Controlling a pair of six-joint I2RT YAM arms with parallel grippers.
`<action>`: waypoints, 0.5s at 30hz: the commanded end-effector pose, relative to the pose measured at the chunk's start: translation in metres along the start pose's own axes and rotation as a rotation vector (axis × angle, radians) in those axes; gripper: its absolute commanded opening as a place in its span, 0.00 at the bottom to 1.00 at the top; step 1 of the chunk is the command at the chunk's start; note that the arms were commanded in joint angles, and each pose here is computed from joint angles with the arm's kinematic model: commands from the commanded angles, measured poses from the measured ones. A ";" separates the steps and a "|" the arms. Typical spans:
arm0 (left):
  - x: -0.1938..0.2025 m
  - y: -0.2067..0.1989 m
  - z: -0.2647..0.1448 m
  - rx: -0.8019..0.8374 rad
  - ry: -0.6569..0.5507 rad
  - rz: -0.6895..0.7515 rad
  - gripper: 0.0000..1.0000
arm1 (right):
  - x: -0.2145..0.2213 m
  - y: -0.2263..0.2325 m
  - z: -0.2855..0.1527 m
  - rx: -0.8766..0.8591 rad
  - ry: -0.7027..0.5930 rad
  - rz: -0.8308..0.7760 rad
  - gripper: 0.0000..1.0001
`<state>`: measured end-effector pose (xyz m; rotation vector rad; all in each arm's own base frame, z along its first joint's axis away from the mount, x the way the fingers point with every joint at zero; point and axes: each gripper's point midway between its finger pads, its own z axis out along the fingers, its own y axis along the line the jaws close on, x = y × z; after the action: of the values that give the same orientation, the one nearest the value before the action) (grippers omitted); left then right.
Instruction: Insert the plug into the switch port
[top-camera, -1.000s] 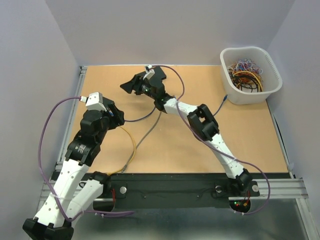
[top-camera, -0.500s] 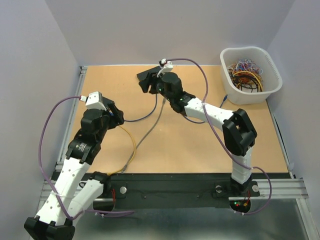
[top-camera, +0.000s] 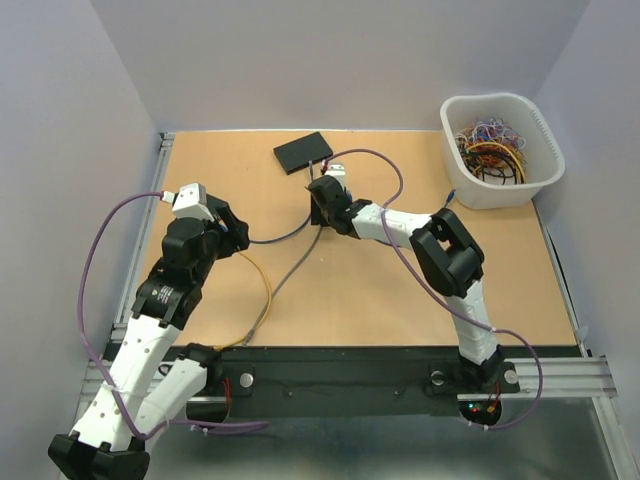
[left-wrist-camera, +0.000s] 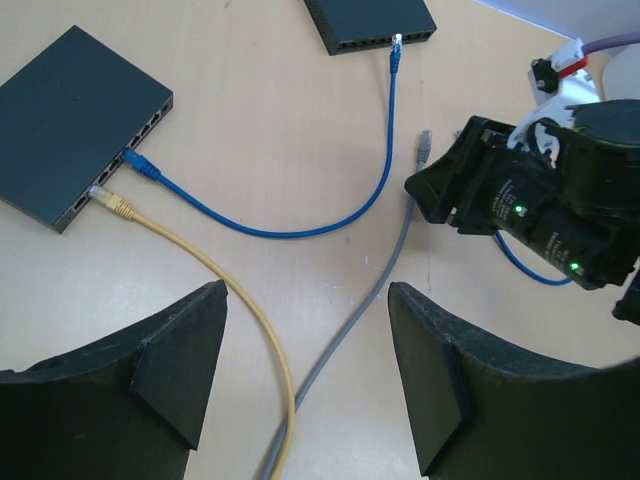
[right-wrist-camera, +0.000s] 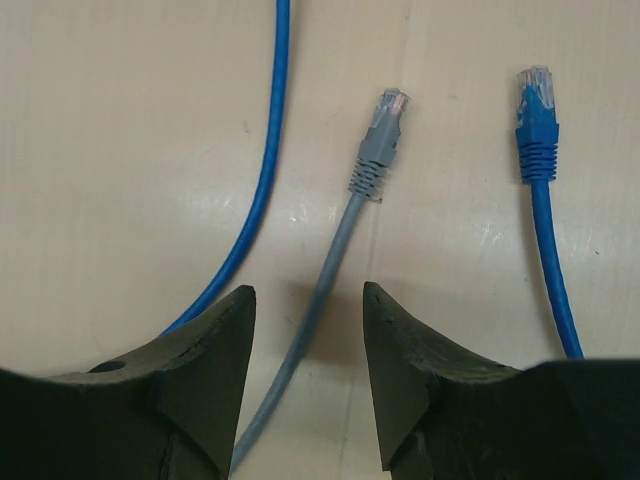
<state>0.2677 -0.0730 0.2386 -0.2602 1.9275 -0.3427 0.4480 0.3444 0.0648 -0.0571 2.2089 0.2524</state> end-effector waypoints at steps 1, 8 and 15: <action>-0.007 -0.002 0.000 0.016 -0.037 0.002 0.77 | -0.016 -0.001 0.004 0.060 -0.034 0.009 0.52; -0.005 -0.003 0.002 0.021 -0.032 0.005 0.76 | 0.002 -0.011 0.027 0.135 0.000 -0.031 0.52; -0.004 -0.003 0.003 0.023 -0.022 0.009 0.76 | 0.011 -0.013 0.042 0.168 0.022 -0.053 0.52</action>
<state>0.2678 -0.0739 0.2385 -0.2568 1.9282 -0.3469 0.4742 0.3448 0.0388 -0.0301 2.2248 0.0978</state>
